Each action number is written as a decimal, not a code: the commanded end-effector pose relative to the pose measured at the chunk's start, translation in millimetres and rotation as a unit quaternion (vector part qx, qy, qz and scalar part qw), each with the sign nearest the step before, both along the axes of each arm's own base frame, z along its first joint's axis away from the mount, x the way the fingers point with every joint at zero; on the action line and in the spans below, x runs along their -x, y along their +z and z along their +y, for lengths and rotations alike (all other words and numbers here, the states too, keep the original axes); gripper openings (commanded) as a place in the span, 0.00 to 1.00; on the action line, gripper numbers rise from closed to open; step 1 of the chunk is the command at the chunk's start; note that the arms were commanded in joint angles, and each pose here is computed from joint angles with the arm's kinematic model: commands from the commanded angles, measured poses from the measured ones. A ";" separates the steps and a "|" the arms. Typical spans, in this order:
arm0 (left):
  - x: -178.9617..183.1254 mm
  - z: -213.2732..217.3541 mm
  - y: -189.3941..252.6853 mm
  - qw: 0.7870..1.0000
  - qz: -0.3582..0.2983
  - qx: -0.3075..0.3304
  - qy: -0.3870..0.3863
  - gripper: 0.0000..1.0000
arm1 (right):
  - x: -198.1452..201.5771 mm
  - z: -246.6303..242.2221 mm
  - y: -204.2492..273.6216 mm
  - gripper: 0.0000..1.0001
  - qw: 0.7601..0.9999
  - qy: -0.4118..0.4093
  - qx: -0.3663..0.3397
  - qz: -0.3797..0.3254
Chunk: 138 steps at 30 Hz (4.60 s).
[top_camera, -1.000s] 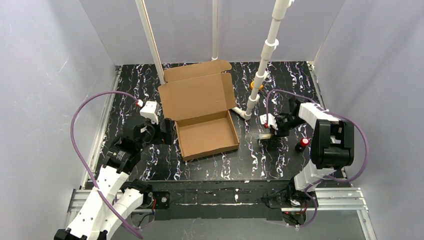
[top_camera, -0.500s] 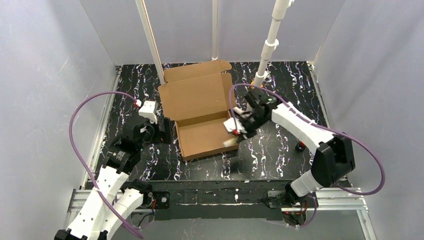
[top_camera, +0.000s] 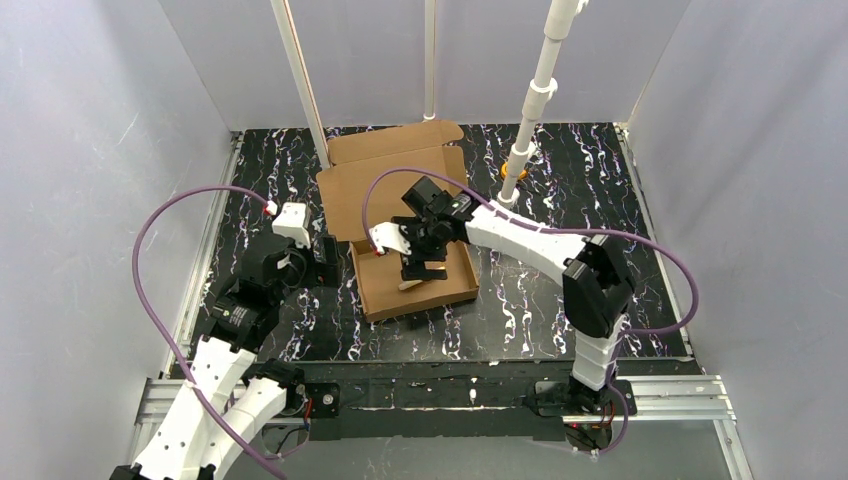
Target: Fold the paper box
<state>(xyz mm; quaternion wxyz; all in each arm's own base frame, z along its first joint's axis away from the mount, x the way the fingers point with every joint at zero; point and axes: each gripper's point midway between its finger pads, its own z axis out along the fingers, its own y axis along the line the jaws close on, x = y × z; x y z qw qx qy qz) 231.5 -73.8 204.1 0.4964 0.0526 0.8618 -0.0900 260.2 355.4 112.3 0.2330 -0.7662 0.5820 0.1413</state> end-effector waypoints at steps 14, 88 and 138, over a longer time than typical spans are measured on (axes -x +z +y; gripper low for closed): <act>6.4 -2.9 10.1 0.999 -0.029 0.022 -0.013 0.99 | 2.8 -274.7 52.8 0.98 0.897 -0.435 -0.062 0.046; 16.7 -40.9 4.3 0.973 0.074 0.215 0.036 0.99 | 12.9 -411.6 -100.8 0.77 0.746 -0.633 0.115 0.173; 38.6 -7.6 4.0 0.984 0.013 0.166 0.060 0.99 | -9.8 64.2 -12.4 0.36 0.984 -0.134 -0.038 0.113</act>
